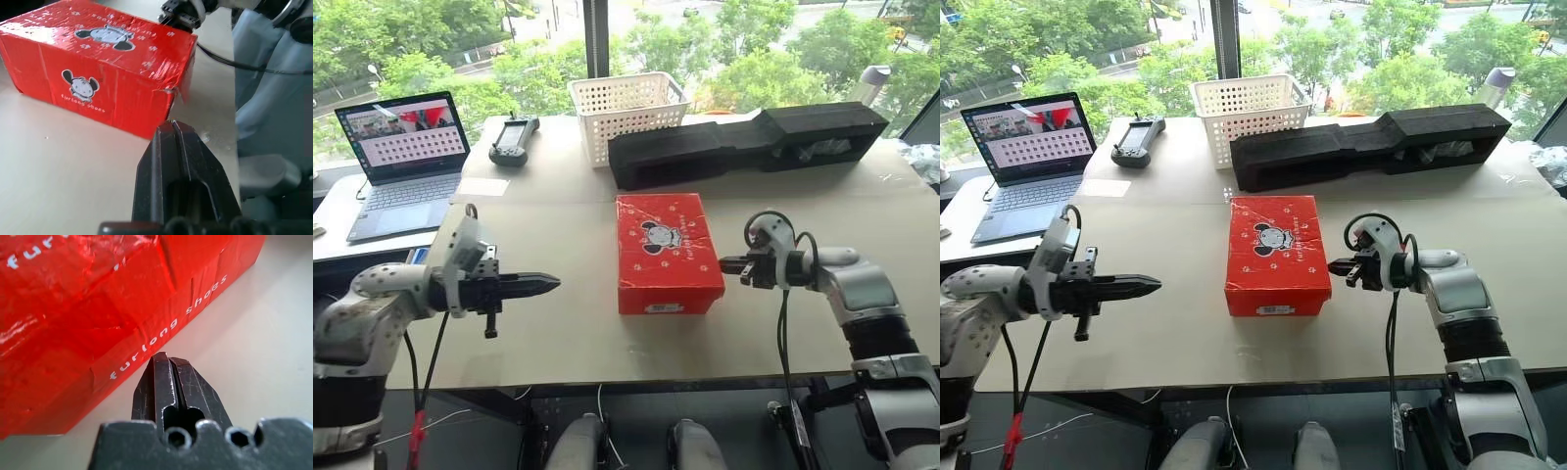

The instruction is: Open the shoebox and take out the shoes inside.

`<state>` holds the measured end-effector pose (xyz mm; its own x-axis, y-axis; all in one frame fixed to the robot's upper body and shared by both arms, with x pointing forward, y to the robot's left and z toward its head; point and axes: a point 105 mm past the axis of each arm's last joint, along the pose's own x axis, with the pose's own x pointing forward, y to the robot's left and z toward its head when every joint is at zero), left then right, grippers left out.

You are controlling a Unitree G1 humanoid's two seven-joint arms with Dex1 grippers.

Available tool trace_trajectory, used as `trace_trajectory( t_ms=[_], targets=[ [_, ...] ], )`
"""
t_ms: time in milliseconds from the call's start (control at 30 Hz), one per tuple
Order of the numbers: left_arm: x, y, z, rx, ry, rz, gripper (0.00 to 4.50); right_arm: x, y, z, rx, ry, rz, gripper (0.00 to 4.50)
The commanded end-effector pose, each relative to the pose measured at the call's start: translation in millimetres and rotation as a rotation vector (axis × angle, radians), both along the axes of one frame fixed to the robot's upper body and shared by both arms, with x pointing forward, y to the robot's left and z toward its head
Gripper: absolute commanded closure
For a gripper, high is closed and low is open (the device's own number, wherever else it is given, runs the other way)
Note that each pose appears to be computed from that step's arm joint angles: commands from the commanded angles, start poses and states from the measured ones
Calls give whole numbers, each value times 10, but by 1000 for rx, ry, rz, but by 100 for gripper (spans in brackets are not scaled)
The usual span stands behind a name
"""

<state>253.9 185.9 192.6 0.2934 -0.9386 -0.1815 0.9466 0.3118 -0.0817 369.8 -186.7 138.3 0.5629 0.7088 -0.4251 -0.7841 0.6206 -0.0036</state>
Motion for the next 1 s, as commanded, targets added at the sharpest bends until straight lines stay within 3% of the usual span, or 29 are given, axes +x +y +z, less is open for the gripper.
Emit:
trace_trajectory(
  t_ms=[33,333,567,800,1000],
  targets=[
    [-198,16,210,-61,-10,24,450,55,27,270,89,-53,22,442],
    [-256,3,211,-40,-20,102,450,22,62,79,36,21,73,442],
    [-232,-34,218,-37,-25,103,450,70,75,204,71,4,75,442],
    [-202,-79,251,-32,-46,96,450,-12,258,804,113,-114,185,442],
    [-200,-107,280,-34,-57,88,450,-128,477,1042,92,-162,278,442]
  ],
)
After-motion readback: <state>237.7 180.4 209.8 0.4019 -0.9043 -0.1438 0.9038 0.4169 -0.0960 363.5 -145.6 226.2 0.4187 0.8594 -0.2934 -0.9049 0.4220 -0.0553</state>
